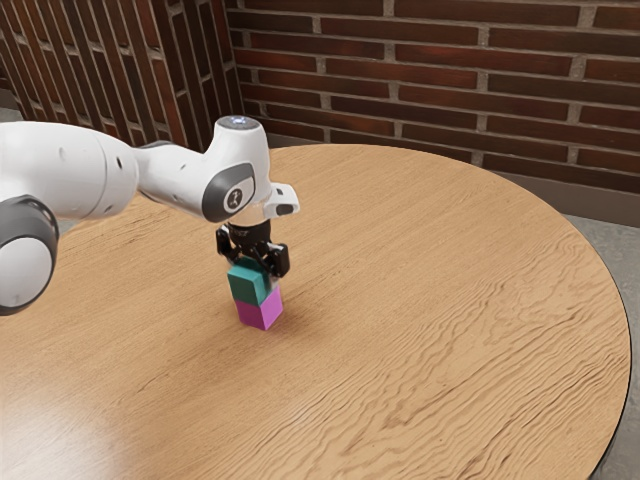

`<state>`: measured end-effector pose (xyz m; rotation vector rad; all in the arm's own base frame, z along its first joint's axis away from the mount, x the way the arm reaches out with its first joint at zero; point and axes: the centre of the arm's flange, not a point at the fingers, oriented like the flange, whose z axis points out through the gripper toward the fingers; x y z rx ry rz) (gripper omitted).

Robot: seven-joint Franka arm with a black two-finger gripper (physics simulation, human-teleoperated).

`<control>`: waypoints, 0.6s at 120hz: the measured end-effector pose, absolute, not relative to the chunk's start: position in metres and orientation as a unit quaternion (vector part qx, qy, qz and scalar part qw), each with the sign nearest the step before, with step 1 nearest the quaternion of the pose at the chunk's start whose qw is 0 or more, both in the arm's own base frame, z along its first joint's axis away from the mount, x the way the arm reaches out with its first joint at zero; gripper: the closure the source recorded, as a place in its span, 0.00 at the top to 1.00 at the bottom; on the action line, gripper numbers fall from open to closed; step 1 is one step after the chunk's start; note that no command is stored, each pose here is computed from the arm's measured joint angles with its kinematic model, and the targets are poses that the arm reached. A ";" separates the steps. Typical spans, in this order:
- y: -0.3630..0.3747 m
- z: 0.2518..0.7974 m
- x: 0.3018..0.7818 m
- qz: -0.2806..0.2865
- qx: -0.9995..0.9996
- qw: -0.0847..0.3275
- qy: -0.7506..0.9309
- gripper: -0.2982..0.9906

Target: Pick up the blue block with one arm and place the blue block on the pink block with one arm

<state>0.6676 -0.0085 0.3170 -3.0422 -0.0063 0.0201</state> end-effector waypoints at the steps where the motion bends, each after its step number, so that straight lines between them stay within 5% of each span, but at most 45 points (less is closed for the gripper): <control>1: -0.008 0.317 0.668 0.006 -0.999 0.050 -0.002 0.71; 15: -0.009 0.338 0.670 -0.009 -0.999 0.048 0.000 0.74; 38: -0.015 0.445 0.649 -0.076 -0.996 0.036 0.005 0.76; 72: -0.018 0.483 0.640 -0.052 -0.999 0.012 0.005 0.77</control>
